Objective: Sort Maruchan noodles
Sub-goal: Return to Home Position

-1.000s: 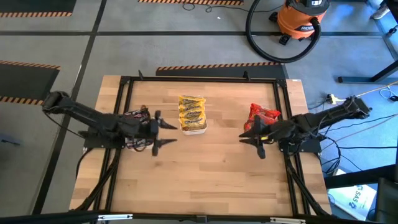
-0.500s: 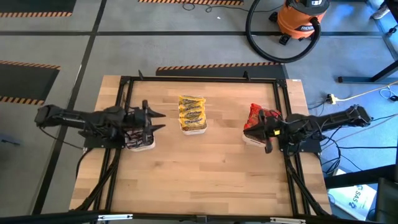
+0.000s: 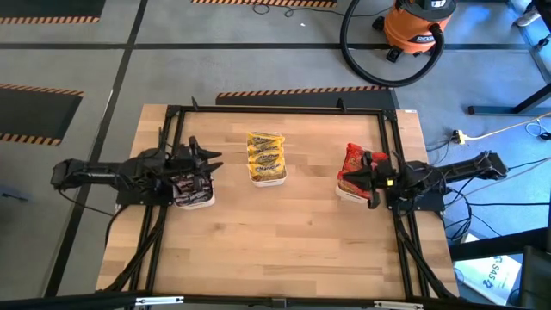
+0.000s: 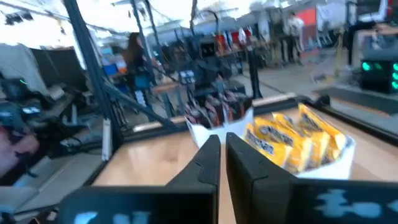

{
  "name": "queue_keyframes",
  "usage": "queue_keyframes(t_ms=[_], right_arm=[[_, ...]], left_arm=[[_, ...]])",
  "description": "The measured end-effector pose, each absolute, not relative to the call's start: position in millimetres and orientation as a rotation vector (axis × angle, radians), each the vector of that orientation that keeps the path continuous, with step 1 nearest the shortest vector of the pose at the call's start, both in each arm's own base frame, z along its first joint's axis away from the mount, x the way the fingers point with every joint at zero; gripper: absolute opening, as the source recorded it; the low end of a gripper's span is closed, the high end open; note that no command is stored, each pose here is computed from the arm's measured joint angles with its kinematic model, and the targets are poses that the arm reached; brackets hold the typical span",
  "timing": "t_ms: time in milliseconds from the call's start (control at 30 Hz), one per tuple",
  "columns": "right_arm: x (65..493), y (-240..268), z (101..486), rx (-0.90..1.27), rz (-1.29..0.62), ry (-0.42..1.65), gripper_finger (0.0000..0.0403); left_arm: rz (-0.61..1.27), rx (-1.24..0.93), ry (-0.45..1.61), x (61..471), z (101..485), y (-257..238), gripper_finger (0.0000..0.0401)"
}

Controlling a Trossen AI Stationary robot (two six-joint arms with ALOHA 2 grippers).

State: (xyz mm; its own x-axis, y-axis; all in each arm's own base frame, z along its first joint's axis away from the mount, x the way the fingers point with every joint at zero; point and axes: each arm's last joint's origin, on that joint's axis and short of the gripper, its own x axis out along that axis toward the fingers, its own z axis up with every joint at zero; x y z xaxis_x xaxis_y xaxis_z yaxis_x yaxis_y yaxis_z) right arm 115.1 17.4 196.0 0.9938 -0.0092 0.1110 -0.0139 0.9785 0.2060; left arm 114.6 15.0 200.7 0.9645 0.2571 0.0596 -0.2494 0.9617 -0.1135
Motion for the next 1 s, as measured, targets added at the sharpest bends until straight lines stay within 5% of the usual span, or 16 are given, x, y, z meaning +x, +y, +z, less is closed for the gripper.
queue_keyframes(t_ms=[1000], right_arm=[[96, 20, 174, 0.214, 0.213, -0.06, 0.001]], left_arm=[[0.326, -0.127, -0.109, 95, 174, 15, 0.0148]])
